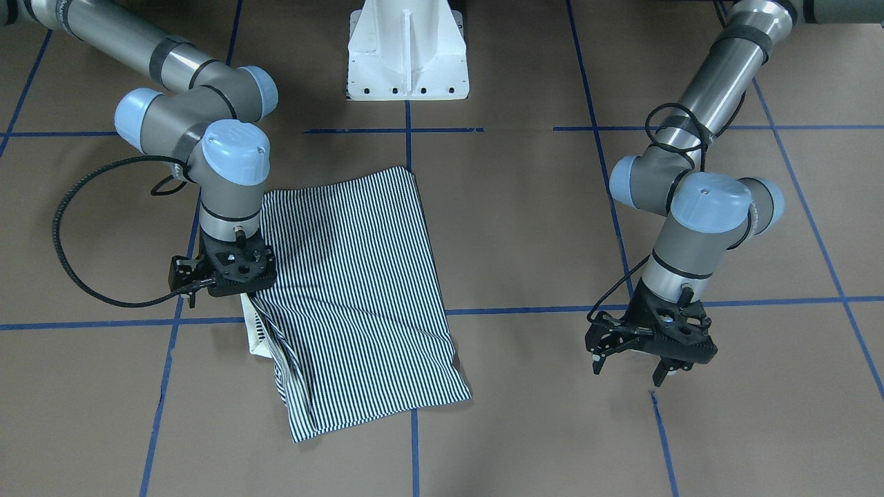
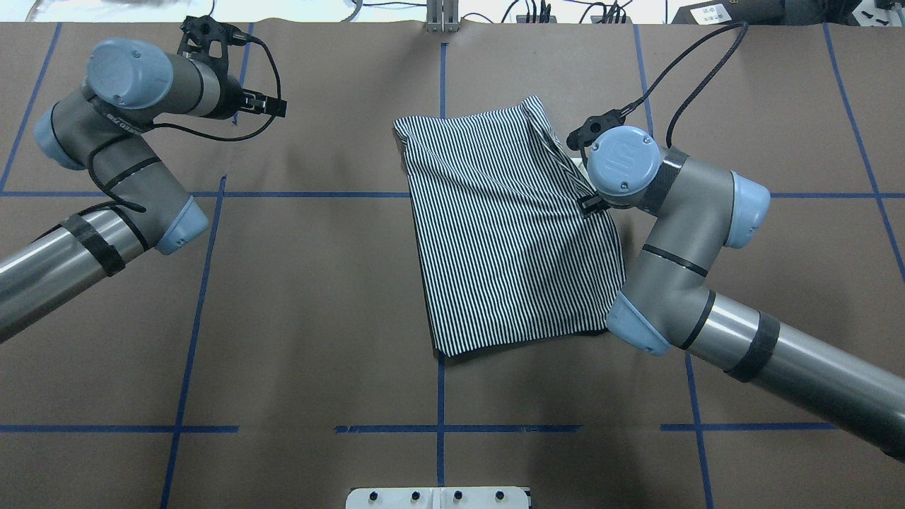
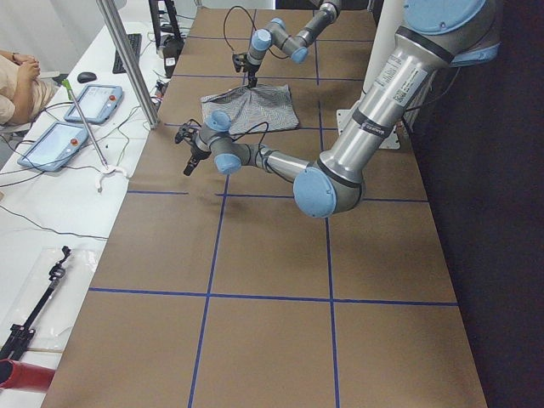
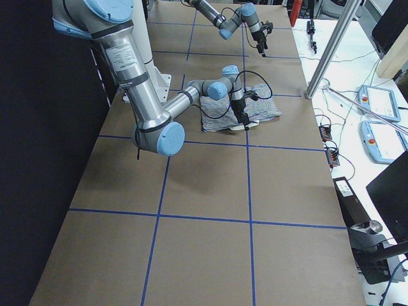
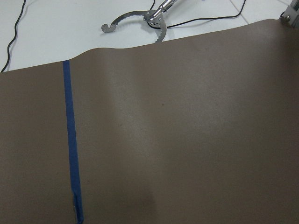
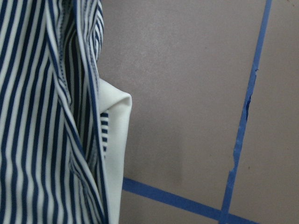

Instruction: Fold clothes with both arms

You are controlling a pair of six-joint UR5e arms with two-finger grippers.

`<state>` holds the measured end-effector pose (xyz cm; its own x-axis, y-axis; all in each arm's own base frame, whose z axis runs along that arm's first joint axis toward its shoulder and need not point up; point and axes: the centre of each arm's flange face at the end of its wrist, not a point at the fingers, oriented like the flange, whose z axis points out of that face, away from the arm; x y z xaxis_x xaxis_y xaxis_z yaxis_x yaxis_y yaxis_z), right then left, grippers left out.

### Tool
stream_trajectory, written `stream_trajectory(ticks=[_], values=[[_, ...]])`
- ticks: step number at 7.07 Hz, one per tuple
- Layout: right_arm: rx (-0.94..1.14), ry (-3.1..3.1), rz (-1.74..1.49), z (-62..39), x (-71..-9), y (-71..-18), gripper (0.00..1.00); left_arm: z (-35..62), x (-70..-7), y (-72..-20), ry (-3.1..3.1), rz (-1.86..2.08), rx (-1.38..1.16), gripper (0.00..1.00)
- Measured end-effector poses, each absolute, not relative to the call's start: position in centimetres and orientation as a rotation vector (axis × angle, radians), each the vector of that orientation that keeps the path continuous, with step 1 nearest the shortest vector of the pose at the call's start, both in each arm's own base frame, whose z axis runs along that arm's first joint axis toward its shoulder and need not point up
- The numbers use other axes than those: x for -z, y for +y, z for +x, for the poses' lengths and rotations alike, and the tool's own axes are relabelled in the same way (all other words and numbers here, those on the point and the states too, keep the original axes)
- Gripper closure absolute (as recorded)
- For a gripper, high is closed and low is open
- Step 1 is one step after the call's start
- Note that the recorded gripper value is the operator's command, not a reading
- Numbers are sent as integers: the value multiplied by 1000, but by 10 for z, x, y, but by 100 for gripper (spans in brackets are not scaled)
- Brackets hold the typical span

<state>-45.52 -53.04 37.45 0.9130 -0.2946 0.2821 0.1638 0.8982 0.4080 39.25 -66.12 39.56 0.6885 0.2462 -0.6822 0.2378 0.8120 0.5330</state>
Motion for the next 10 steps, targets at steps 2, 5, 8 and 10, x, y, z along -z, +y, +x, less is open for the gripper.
stream_trajectory(ticks=[2,5,8,10], values=[[229,-351,378,-435,-379,-543,0,393,-395,-661,827,643,-5,0],[173,-422,371,-432,-343,-565,0,391,-388,-660,836,654,-6,0],[112,-661,401,-450,-295,-571,0,395,-349,-641,946,620,42,0],[60,-836,421,-424,-327,-541,0,432,-307,-574,1097,488,124,0]])
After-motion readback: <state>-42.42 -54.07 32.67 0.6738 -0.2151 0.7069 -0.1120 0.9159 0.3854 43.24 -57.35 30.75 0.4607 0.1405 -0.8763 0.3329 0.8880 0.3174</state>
